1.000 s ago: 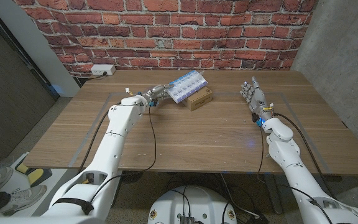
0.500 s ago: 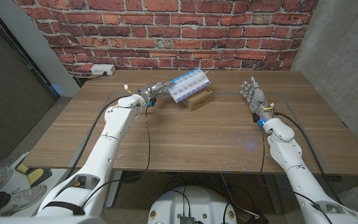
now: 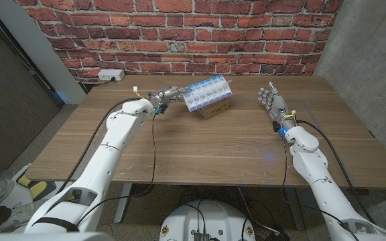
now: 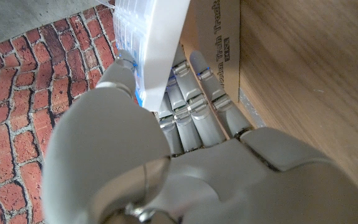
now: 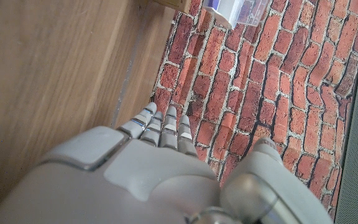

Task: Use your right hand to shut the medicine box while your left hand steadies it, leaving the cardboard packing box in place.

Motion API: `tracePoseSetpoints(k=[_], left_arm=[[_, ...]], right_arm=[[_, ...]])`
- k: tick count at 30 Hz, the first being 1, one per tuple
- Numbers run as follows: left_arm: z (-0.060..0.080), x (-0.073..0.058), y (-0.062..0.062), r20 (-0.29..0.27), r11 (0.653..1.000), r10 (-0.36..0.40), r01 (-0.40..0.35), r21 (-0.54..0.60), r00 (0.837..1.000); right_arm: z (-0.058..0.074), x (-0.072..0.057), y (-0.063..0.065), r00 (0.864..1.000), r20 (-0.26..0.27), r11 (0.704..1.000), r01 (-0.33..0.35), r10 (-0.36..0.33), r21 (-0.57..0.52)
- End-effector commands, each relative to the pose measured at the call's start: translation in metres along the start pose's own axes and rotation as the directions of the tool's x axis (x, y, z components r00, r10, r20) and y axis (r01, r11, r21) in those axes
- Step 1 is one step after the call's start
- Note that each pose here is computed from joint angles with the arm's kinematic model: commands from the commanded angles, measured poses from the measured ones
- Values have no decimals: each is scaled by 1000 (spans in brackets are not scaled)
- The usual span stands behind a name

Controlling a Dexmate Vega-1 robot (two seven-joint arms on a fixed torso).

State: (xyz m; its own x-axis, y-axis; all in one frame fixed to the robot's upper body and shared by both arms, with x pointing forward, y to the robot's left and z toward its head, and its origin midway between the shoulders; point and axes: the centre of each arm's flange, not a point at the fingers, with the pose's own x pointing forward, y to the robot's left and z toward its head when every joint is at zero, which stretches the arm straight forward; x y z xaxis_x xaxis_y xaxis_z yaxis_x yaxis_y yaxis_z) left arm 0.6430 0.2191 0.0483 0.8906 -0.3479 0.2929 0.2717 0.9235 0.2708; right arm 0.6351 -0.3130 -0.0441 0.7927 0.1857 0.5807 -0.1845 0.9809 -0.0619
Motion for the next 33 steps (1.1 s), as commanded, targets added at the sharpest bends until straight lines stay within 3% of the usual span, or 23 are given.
tracePoseSetpoints(k=[1, 19, 33], left_arm=[[19, -5, -6, 16, 993, -95, 94, 71, 995], [33, -7, -15, 10, 974, -186, 183, 132, 982], [46, -2, -16, -18, 954, -232, 231, 191, 973]], right_arm=[[6, -2, 1, 1000, -14, 999, -16, 16, -33], [8, -3, 0, 994, -83, 994, -79, 73, -74], [8, -2, -4, 973, -146, 979, -189, 177, -75]])
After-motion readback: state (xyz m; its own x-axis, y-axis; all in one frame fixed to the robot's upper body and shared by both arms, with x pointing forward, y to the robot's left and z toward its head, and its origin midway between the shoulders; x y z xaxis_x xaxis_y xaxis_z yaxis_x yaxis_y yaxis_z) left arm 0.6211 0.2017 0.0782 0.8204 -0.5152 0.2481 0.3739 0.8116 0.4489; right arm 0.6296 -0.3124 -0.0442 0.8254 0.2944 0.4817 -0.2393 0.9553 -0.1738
